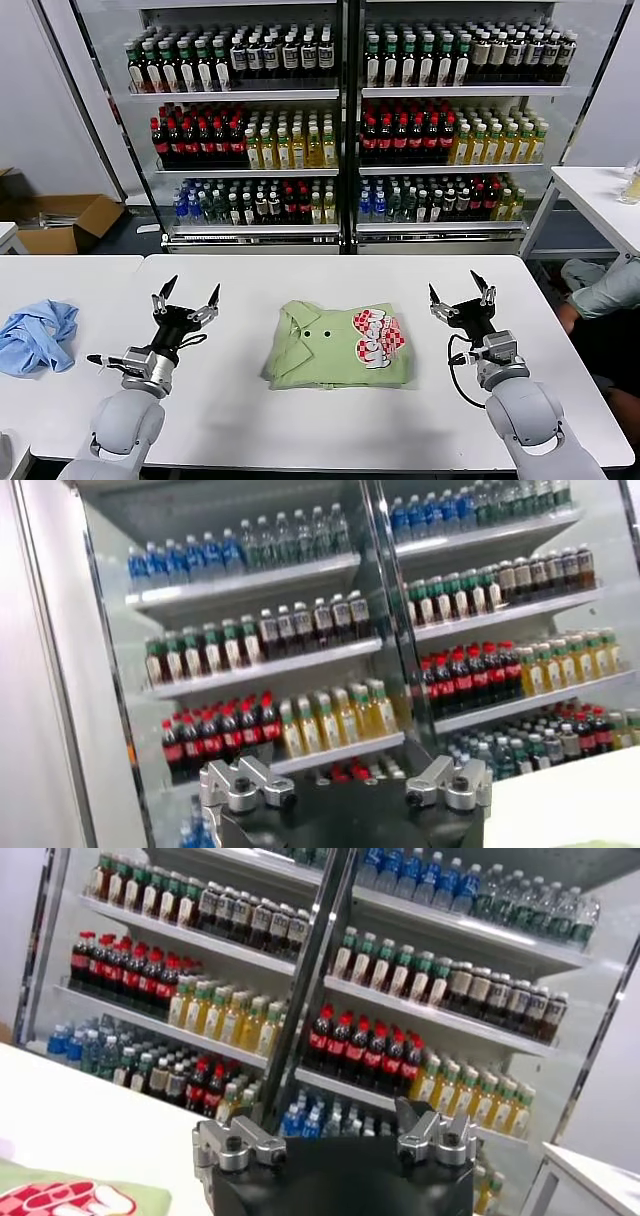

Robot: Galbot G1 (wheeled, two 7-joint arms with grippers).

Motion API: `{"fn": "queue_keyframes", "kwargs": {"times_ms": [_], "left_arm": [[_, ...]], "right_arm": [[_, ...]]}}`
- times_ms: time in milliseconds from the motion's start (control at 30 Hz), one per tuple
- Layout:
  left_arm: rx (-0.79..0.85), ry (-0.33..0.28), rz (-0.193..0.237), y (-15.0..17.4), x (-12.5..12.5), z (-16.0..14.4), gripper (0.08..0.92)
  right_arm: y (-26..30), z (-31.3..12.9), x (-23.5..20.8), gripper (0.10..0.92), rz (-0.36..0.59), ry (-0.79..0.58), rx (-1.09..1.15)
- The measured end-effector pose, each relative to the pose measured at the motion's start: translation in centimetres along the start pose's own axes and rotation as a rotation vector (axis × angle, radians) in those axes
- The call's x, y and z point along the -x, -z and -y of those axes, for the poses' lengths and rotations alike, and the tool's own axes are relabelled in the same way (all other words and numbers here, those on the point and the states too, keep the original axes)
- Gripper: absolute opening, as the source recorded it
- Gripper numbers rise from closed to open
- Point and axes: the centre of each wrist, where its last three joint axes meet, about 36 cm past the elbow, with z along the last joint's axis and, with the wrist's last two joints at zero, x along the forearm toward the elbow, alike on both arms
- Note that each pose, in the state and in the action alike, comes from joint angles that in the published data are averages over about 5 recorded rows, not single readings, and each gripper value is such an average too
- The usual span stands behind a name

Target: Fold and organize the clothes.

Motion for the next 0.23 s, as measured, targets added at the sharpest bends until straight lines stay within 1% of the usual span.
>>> {"fn": "queue_keyframes", "kwargs": {"times_ms": [233], "left_arm": [[-0.032, -0.013, -0.025, -0.18, 0.19, 0.70, 0.822]], "right_arm": [[-0.33, -0.41, -0.16, 0.823, 0.002, 0.001, -0.005]]}}
